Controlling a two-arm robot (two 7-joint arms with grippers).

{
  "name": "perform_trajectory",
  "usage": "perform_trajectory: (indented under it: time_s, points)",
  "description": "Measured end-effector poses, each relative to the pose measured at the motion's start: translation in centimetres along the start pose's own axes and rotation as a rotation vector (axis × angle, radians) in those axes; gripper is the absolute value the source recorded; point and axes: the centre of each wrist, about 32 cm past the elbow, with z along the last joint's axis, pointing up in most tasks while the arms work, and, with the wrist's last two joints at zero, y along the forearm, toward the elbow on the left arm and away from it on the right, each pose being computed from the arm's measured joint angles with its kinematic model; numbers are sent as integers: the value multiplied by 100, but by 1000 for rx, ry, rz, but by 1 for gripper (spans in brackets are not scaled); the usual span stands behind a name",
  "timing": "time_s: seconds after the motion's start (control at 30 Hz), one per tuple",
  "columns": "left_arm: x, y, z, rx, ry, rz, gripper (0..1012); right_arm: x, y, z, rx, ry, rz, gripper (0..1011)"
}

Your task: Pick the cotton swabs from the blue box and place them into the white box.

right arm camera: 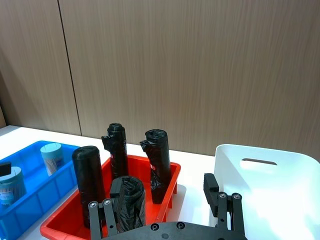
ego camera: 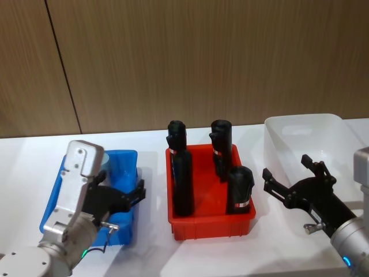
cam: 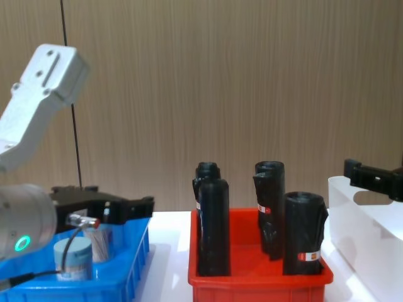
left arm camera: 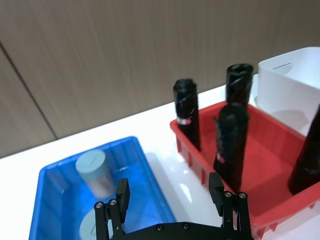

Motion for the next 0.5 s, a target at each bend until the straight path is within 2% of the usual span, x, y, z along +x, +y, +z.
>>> perform_trajectory:
  time_s: [0.2, 0.5]
  points:
    - [63, 36, -15, 65, 55, 39, 1003, 0, 0, 0, 0, 0, 0, 1002]
    - [137, 49, -38, 129, 107, 83, 1003, 0, 0, 0, 0, 0, 0, 1002]
